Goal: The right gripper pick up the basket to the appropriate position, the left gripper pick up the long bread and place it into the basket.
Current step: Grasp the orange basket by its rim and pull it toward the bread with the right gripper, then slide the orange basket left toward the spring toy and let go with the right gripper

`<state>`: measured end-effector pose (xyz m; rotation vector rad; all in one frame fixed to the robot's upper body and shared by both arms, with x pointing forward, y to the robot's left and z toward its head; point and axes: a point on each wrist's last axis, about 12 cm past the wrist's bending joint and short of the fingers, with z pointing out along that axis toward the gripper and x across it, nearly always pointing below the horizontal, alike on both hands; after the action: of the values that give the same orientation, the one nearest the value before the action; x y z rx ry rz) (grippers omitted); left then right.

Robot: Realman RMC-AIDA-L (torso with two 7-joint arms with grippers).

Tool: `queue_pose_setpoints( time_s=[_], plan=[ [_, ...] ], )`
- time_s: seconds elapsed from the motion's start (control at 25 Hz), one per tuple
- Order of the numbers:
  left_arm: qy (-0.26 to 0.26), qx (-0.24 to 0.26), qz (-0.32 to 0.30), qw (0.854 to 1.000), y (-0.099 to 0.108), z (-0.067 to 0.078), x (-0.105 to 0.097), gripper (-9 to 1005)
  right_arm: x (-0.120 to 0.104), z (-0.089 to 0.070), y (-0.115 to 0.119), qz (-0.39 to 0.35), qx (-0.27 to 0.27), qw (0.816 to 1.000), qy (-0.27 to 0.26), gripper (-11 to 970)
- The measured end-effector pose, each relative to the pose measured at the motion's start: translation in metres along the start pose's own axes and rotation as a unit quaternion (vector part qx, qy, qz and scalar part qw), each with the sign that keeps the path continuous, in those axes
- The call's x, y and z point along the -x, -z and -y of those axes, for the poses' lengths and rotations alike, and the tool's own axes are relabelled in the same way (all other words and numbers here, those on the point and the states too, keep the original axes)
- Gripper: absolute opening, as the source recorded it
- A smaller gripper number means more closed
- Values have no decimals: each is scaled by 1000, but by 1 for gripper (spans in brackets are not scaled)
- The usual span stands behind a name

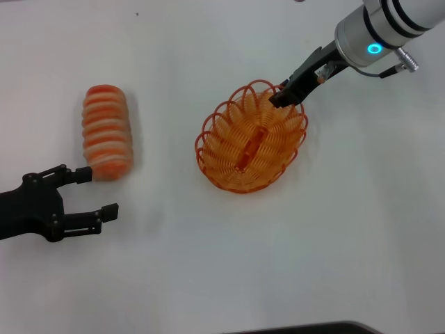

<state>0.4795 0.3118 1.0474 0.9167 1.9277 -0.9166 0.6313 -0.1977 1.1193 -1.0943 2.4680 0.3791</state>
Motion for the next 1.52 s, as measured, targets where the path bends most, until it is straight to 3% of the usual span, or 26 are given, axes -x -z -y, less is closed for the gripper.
queue_pose_setpoints(
  time_s=[0.2,0.4,0.68,0.96,1.52],
  plan=[
    [0,-1,0,1000,0,0,0,934,-1,1,1,1,-1,1000,-7,366],
    [0,-6,1,1000,0,1,0,934,-2,3,2,5,-2,1000,-12,138],
    [0,-6,2,1000,0,1,1,934,-5,5,5,9,7,999,-34,128],
    [0,-7,2,1000,0,2,1,934,-16,10,17,34,58,991,-117,105],
    [1,-12,3,1000,1,3,1,934,-56,26,28,122,154,929,-314,42]
  ],
)
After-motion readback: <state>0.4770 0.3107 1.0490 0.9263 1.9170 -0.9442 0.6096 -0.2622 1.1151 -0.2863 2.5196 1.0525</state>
